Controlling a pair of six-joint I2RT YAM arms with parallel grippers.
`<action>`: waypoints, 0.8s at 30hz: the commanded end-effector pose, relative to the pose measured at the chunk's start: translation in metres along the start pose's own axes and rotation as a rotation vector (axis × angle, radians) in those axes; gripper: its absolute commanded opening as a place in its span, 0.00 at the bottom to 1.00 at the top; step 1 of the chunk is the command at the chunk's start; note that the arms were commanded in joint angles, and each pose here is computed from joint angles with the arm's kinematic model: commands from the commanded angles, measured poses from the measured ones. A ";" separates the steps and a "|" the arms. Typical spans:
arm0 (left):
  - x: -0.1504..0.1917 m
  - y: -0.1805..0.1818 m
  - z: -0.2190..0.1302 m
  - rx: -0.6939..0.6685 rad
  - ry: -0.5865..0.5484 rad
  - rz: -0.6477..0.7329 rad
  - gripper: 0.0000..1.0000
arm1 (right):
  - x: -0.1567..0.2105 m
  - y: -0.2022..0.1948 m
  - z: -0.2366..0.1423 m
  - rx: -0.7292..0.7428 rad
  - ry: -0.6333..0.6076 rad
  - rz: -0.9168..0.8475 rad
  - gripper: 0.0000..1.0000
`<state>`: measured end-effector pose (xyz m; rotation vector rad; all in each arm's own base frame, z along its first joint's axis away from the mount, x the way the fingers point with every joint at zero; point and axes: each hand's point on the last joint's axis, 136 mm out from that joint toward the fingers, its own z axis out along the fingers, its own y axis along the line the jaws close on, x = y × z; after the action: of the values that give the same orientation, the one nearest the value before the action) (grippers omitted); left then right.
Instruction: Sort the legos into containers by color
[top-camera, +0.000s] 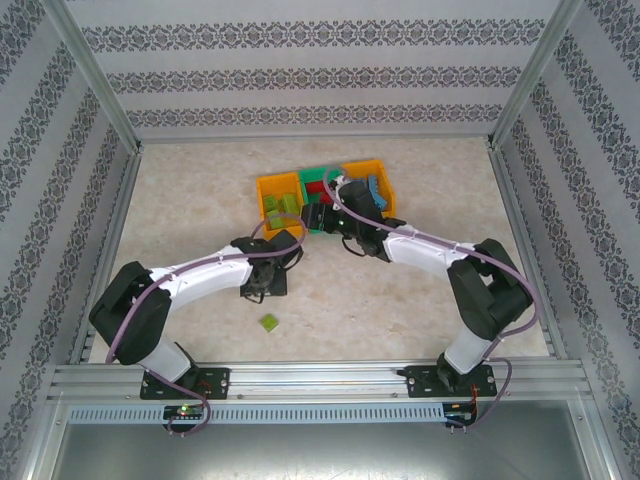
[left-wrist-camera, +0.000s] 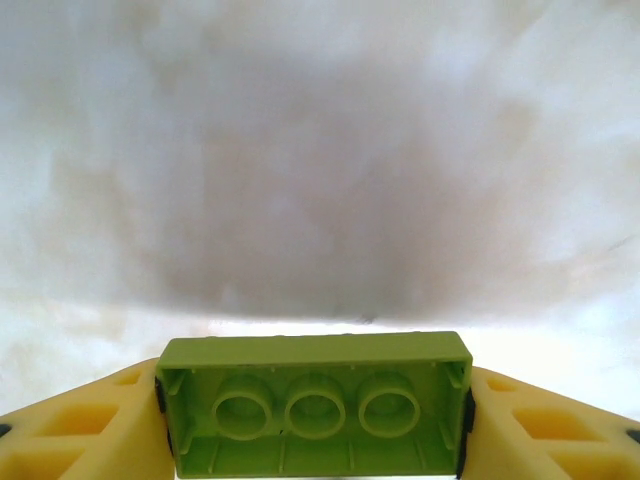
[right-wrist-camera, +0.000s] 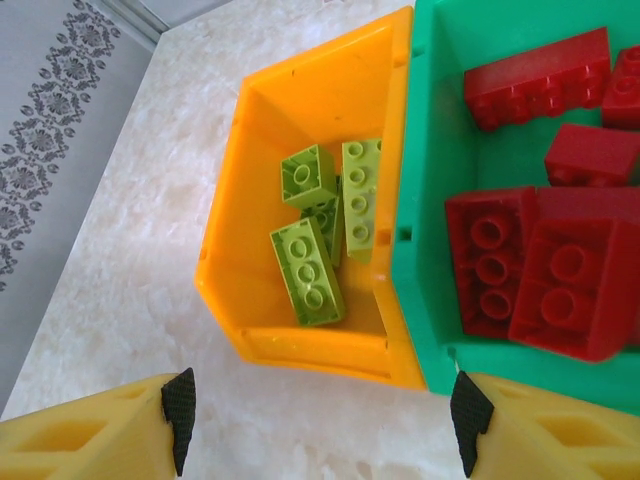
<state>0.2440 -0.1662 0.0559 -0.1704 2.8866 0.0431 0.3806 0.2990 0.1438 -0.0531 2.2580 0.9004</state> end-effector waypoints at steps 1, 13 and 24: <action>-0.044 0.001 -0.031 0.005 -0.108 0.033 0.57 | 0.007 -0.009 -0.018 0.023 -0.023 -0.025 0.72; -0.191 -0.021 -0.034 0.134 -0.200 0.021 0.56 | 0.087 -0.037 -0.057 0.101 0.029 -0.170 0.72; -0.251 -0.031 0.010 0.136 -0.143 -0.007 0.63 | 0.134 -0.016 -0.060 0.075 0.114 -0.304 0.72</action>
<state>0.4939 -0.1817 0.1069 -0.1567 2.6878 -0.1642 0.2507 0.2818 0.0867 -0.4047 2.3103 0.7122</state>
